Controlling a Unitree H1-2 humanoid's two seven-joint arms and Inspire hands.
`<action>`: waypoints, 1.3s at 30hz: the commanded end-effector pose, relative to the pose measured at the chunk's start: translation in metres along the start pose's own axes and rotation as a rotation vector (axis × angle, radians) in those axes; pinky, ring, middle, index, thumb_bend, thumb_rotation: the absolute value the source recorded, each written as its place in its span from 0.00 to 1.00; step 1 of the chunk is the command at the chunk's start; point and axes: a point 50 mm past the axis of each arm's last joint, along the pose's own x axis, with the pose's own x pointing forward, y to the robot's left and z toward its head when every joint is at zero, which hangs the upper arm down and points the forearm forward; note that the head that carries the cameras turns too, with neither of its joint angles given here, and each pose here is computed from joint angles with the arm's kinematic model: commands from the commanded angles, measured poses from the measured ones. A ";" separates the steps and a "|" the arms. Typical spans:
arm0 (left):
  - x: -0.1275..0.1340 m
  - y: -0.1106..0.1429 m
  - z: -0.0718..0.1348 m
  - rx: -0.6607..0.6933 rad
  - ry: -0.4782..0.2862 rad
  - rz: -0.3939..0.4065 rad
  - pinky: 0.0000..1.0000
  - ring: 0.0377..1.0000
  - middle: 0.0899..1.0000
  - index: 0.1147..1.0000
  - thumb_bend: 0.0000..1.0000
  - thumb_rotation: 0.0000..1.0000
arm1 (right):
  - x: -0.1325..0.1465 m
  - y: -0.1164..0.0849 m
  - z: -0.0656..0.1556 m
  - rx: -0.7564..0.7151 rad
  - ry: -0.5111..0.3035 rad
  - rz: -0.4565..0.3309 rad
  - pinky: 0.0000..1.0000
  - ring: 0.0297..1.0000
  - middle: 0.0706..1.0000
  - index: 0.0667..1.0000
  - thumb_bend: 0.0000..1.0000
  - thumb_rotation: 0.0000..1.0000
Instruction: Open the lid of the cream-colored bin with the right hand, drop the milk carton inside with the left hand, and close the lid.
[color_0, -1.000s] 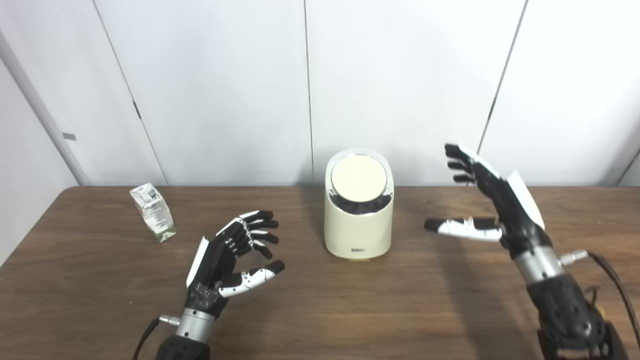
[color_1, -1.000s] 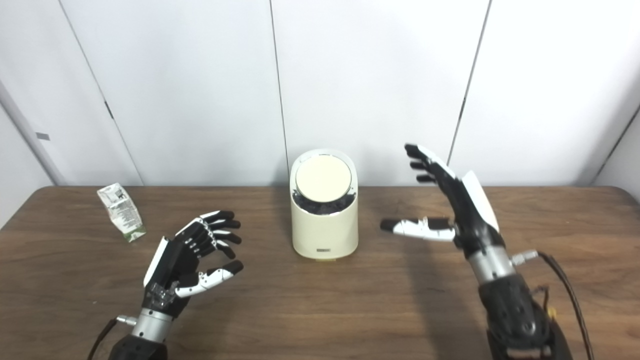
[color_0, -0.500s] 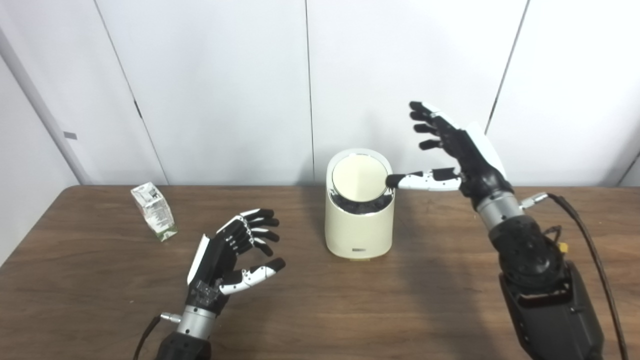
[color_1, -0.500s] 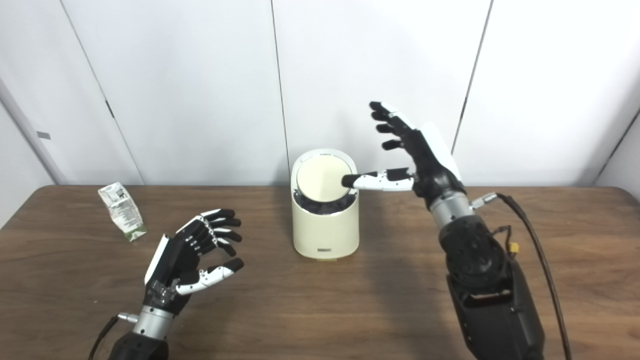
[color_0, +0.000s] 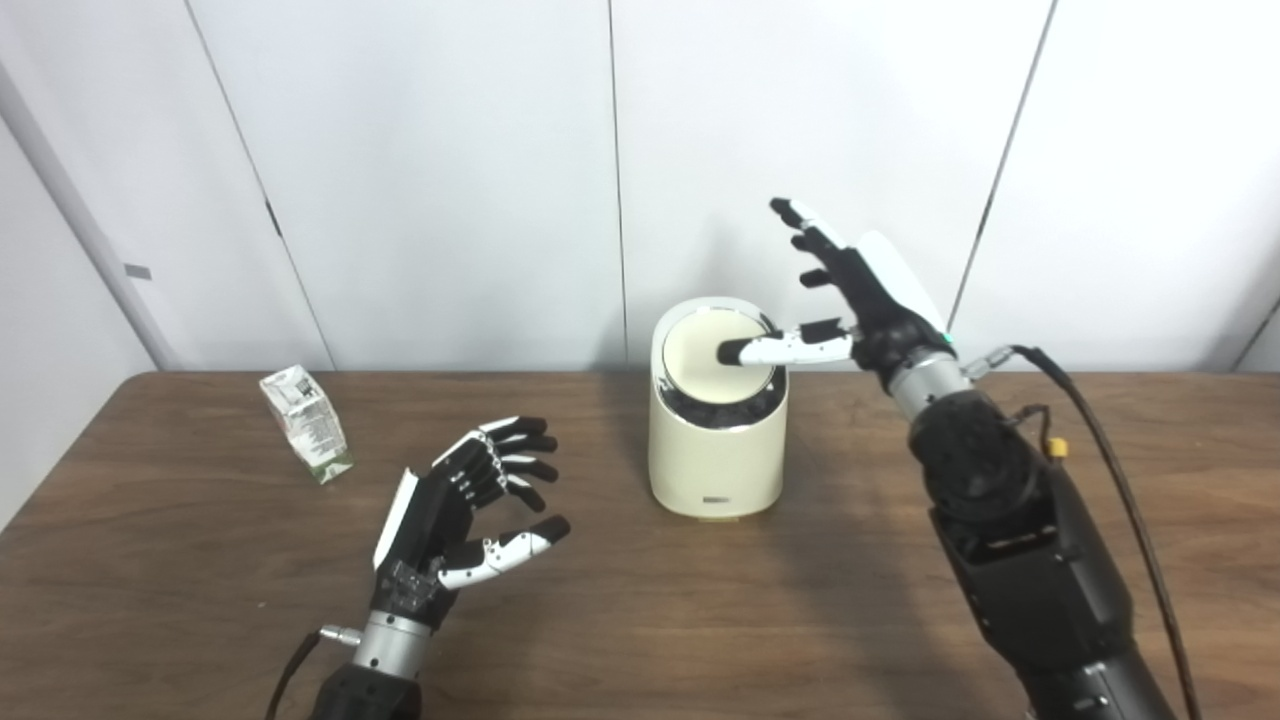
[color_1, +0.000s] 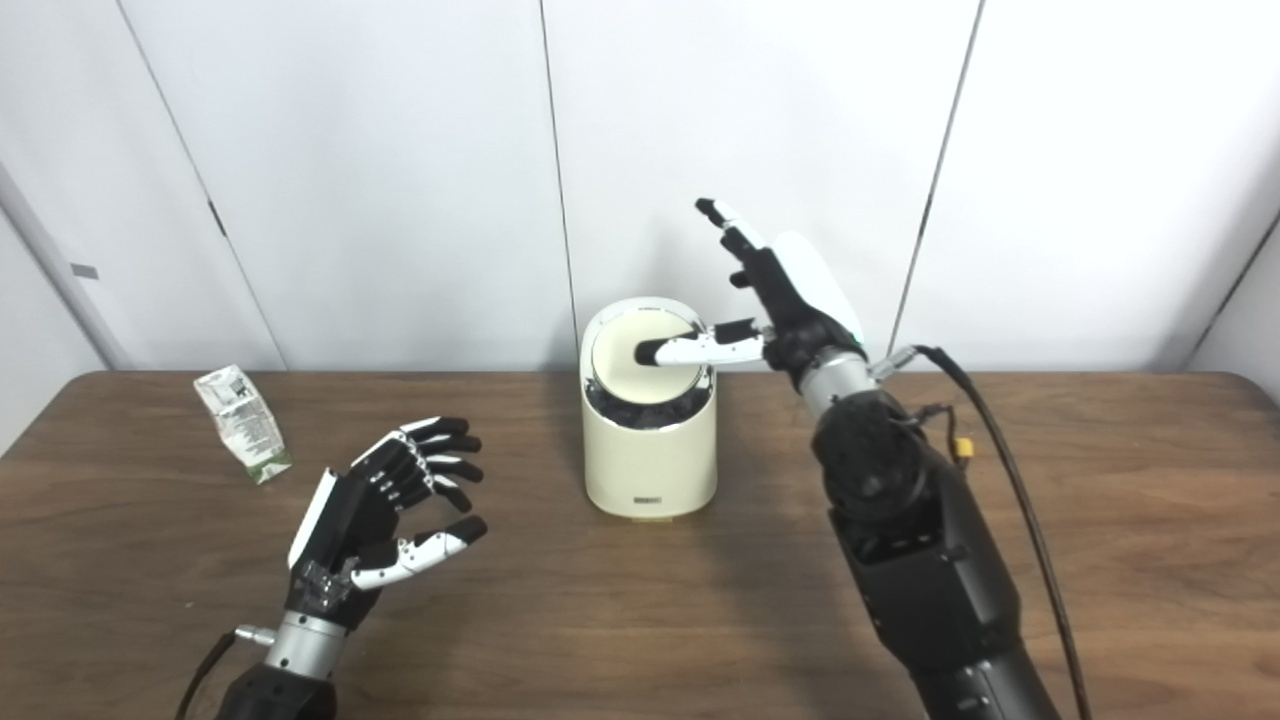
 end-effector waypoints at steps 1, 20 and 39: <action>-0.008 -0.005 -0.007 -0.009 0.023 0.003 0.47 0.60 0.69 0.73 0.67 0.00 | 0.014 -0.015 0.022 -0.040 -0.062 -0.048 0.92 0.97 0.98 0.98 0.88 0.42; -0.009 -0.006 -0.008 -0.027 0.023 0.004 0.47 0.60 0.69 0.73 0.67 0.00 | 0.028 -0.005 0.003 -0.135 -0.015 -0.016 0.86 0.98 0.99 0.99 0.91 0.35; -0.011 -0.006 -0.006 -0.023 0.022 0.002 0.47 0.61 0.69 0.73 0.67 0.00 | 0.025 0.002 -0.010 -0.219 -0.030 -0.011 0.82 0.95 0.97 0.98 0.95 0.33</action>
